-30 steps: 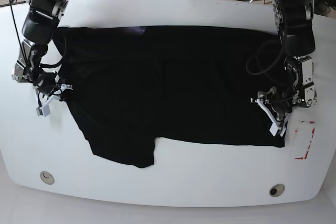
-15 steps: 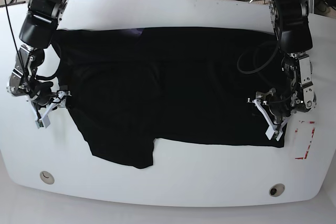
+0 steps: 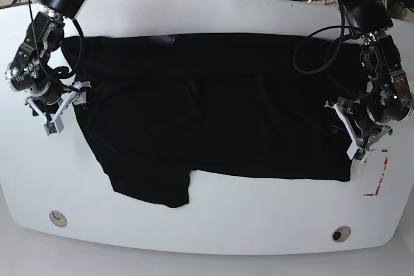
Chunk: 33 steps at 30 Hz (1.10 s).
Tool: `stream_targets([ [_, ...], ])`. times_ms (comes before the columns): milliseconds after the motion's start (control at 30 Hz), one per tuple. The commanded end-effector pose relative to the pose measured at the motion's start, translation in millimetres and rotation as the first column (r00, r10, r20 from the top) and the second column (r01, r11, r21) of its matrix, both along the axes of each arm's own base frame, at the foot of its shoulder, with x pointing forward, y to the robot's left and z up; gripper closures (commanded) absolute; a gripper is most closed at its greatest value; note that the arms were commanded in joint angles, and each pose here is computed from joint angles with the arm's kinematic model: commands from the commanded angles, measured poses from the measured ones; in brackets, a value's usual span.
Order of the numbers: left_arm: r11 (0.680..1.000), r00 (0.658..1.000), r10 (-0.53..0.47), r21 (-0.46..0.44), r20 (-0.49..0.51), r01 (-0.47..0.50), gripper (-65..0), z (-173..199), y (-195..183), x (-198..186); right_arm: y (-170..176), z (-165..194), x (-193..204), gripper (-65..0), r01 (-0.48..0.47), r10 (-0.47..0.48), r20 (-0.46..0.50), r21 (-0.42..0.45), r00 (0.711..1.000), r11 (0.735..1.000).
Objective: Layout the t-shirt on the table in an organized manner, then fold the t-shirt properly
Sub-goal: 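Grasp the shirt's sides and pull them back toward the collar edge, then hold the collar-edge corners with both grippers and stretch the shirt flat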
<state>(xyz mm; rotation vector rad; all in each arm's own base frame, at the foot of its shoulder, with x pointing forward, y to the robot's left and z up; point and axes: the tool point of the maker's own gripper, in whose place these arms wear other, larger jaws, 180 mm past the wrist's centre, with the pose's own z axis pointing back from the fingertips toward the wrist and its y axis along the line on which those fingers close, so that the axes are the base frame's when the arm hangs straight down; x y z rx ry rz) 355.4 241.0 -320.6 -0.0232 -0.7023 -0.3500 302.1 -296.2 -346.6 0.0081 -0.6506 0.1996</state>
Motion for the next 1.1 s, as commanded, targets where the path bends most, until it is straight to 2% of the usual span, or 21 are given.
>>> stream_targets([
  [0, 0.999, 0.999, 0.003, 0.042, 0.043, -0.005, -28.6, 15, 11, -6, -2, 6, -2, -50.4, 0.001, -0.001, 0.026, -0.007, 1.0, 1.0],
  [233, 0.997, 1.0, -0.006, 0.074, 0.016, 0.004, -28.6, 5, 16, -32, -5, -13, -31, -50.4, 0.03, -0.03, -0.033, 0.004, 0.999, 1.0],
  [433, 0.995, 1.0, -0.011, 0.102, -0.02, 0.013, -28.6, -5, 25, -55, -11, -6, -56, -50.4, 0.039, -0.041, -0.034, -0.049, 0.999, 0.998],
  [633, 0.992, 0.999, 0.027, 0.12, -0.047, -0.021, -28.6, -11, 37, -79, -9, -9, -78, -50.3, 0.021, -0.026, -0.067, -0.082, 0.997, 0.996],
  [867, 0.99, 0.993, 0.067, 0.13, -0.096, -0.054, -28.6, -23, 49, -103, -2, -24, -98, -50.3, 0.027, -0.033, -0.119, -0.058, 0.992, 0.998],
  [1067, 0.988, 0.987, 0.09, 0.136, -0.13, -0.072, -28.6, -31, 56, -119, -5, -33, -109, -50.3, 0.074, -0.078, -0.134, -0.031, 0.988, 0.997],
])
